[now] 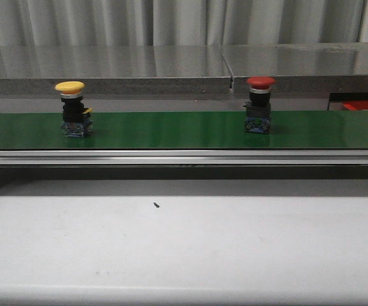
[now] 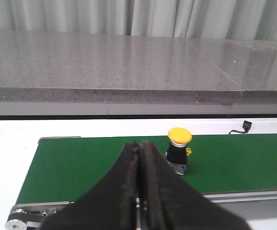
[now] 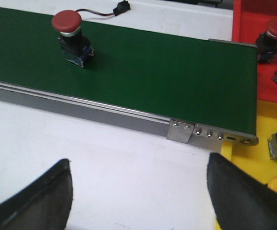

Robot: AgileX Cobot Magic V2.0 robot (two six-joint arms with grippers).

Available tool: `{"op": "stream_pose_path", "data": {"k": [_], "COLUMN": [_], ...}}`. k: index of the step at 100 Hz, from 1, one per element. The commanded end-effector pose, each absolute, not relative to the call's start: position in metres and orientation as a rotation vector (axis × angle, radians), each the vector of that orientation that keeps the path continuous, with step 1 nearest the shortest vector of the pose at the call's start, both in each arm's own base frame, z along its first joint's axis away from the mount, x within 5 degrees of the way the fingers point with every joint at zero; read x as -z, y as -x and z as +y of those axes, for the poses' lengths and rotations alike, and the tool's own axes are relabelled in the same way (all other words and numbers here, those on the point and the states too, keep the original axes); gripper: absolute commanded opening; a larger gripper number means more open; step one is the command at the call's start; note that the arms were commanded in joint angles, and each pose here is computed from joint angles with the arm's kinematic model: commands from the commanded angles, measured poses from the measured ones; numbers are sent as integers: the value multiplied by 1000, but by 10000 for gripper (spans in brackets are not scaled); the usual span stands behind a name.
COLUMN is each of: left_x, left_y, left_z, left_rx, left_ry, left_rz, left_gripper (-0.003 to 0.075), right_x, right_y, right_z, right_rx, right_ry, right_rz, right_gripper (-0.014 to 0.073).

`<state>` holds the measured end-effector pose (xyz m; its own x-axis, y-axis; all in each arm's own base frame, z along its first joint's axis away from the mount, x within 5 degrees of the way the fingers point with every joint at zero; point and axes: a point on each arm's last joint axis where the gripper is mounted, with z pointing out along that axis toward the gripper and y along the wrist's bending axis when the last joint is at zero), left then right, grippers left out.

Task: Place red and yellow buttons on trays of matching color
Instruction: 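Move the right gripper down toward the red button nearing the belt's end, then grasp the red button with the right gripper and lift it off the belt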

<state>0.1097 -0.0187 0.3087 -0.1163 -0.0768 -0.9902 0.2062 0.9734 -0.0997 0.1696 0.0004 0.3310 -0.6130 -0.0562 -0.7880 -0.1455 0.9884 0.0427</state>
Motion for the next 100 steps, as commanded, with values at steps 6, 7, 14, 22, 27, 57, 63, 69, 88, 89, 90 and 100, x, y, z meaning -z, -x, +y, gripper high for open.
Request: {"op": "stream_pose_path", "data": {"k": [6,7,14,22,27,57,63,69,88,89,90,100], "left_x": [-319,-319,-319,-319,-319,-319,-319,-319,-319,-319,-319,-319], "left_y": [-110,-110,-110,-110,-110,-110,-110,-110,-110,-110,-110,-110], "left_z": [-17,-17,-17,-17,-17,-17,-17,-17,-17,-17,-17,-17], "left_rx": [245,245,245,245,245,245,245,245,245,245,245,245], "left_ry": [-57,-57,-57,-57,-57,-57,-57,-57,-57,-57,-57,-57], "left_rz": [1631,1631,1631,1631,1631,1631,1631,1631,1631,1631,1631,1631], "left_gripper": [-19,-19,-19,-19,-19,-19,-19,-19,-19,-19,-19,-19], "right_x": [-342,-342,-337,-330,-326,-300,-298,-294,-289,-289,-289,-290], "right_y": [-217,-219,-243,-270,-285,-362,-373,-384,-403,-403,-403,-402], "right_z": [-3,-3,0,7,11,39,43,45,46,46,46,45], "right_rx": [-127,-130,-145,-160,-169,-229,-238,-243,-246,-248,-248,-255], "right_ry": [163,168,205,259,285,401,418,424,427,428,429,433], "right_rz": [2223,2228,2266,2297,2315,2386,2392,2400,2402,2405,2405,2417], "right_gripper": [579,579,579,579,579,579,579,579,528,510,498,285]}}
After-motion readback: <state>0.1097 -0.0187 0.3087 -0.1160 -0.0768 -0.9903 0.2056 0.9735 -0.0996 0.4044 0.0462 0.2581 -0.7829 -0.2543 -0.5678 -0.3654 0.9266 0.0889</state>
